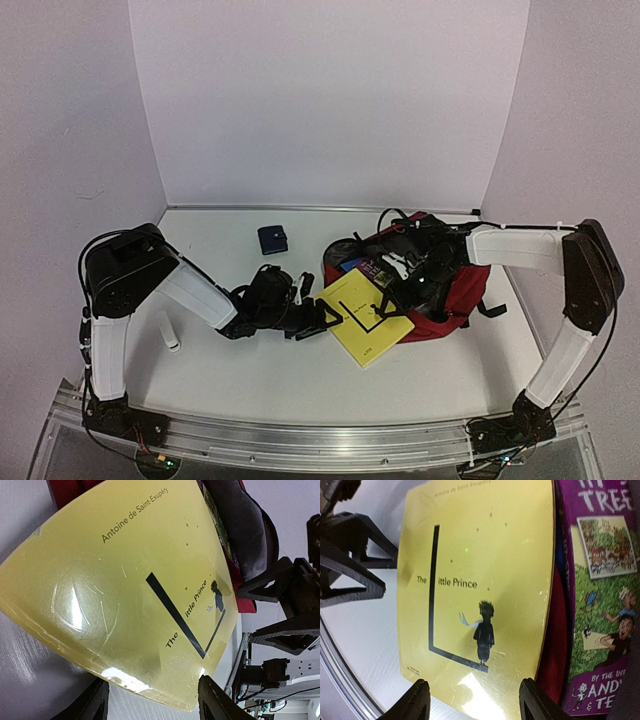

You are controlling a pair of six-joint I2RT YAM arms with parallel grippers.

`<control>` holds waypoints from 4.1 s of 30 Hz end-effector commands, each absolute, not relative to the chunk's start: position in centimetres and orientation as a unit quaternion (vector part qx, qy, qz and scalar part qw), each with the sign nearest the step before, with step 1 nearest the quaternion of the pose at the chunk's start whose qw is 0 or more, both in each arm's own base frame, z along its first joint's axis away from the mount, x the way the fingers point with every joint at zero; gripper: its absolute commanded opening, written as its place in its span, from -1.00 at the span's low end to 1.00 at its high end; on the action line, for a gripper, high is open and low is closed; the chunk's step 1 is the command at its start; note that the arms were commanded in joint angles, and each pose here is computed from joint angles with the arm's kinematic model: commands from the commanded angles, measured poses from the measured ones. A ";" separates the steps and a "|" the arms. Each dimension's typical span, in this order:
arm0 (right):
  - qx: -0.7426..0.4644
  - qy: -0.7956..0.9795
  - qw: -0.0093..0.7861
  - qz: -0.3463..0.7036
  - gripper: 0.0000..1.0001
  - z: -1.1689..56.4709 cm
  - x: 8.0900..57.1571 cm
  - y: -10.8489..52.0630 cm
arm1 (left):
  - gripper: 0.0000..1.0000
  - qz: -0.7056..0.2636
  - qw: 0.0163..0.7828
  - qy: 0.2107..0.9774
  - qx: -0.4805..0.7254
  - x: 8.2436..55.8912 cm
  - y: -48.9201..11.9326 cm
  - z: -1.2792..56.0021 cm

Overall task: Pack the student bag
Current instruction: Pick up the book from the center of the board, then place the book in the student bag.

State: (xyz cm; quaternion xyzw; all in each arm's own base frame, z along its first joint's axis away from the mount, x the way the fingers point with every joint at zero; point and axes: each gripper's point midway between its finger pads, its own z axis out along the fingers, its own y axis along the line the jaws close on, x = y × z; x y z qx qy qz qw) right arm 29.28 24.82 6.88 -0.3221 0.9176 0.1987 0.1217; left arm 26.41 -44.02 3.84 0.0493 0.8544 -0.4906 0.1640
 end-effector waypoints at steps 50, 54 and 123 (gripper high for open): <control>-0.333 0.875 0.067 0.346 -0.52 10.8 29.1 28.4 | 0.29 -0.514 0.174 0.835 0.090 26.2 -44.6 5.0; -0.343 0.878 0.092 0.320 -1.00 11.4 30.0 27.9 | 0.34 -0.507 0.188 0.833 0.120 25.7 -44.1 6.9; -0.375 0.865 0.334 -0.019 0.19 20.6 39.9 21.9 | -1.00 -0.566 0.316 0.755 0.101 23.4 -32.4 24.5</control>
